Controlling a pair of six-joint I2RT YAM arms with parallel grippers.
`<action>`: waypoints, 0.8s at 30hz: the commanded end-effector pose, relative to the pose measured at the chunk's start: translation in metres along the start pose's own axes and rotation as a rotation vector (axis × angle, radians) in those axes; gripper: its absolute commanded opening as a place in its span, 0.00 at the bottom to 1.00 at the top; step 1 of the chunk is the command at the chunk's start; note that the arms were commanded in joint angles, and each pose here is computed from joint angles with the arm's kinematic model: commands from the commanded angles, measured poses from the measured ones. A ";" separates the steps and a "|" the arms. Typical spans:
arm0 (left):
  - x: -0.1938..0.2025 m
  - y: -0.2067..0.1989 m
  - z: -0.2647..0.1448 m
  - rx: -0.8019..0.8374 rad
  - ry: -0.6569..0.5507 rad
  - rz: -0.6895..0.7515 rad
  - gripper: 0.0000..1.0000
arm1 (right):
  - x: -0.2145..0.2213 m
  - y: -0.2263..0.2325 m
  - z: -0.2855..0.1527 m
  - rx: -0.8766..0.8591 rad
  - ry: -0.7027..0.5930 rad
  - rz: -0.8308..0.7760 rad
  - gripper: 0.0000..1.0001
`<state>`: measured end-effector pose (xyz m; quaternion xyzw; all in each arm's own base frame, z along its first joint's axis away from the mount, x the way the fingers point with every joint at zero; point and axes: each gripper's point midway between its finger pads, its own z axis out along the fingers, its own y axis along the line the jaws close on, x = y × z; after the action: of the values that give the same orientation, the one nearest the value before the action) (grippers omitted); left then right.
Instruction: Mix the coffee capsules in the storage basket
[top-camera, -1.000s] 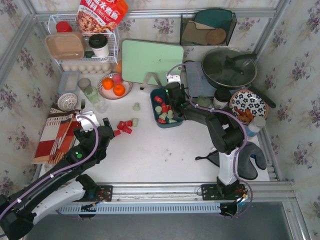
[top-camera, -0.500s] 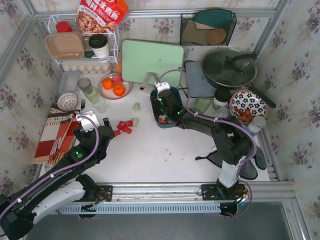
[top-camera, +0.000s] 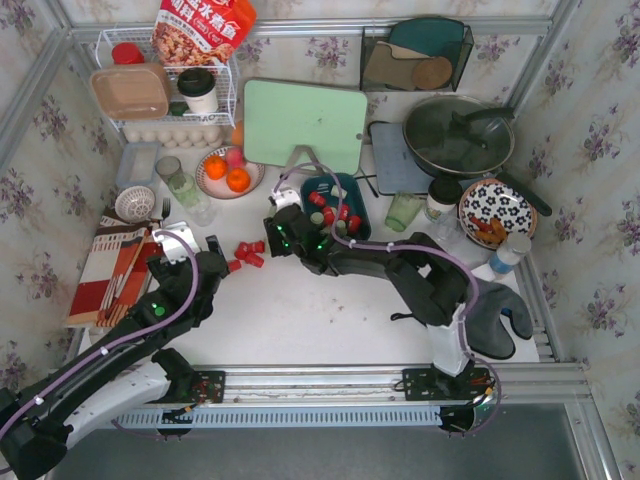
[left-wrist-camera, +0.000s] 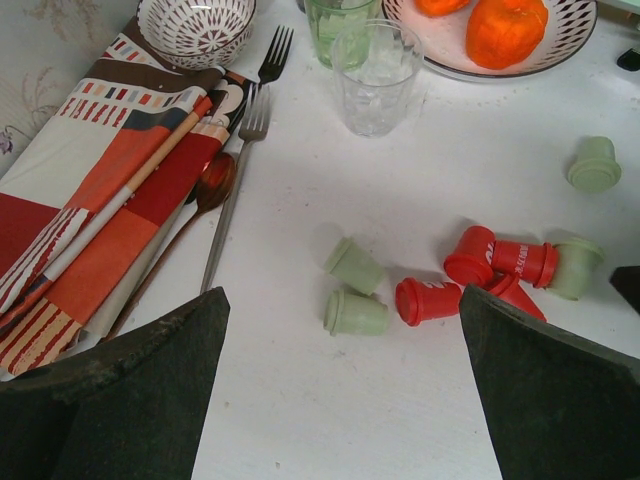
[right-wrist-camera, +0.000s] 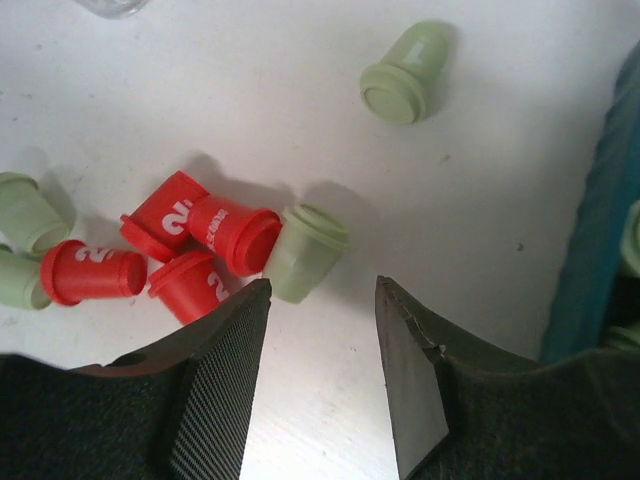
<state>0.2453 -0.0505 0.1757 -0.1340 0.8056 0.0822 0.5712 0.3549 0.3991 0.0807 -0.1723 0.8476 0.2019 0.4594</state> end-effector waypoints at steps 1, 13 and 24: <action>-0.008 0.000 -0.001 -0.006 -0.022 -0.025 1.00 | 0.010 0.000 0.020 0.036 0.021 0.050 0.54; -0.008 0.000 -0.001 -0.002 -0.022 -0.027 1.00 | 0.046 -0.009 0.056 0.107 0.171 -0.018 0.54; -0.008 0.000 -0.001 -0.004 -0.023 -0.025 1.00 | 0.026 -0.020 0.029 0.131 0.125 -0.029 0.37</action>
<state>0.2449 -0.0502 0.1773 -0.1358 0.8042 0.0793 0.5732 0.3718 0.4094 0.0216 -0.1660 0.8858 0.1462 0.4079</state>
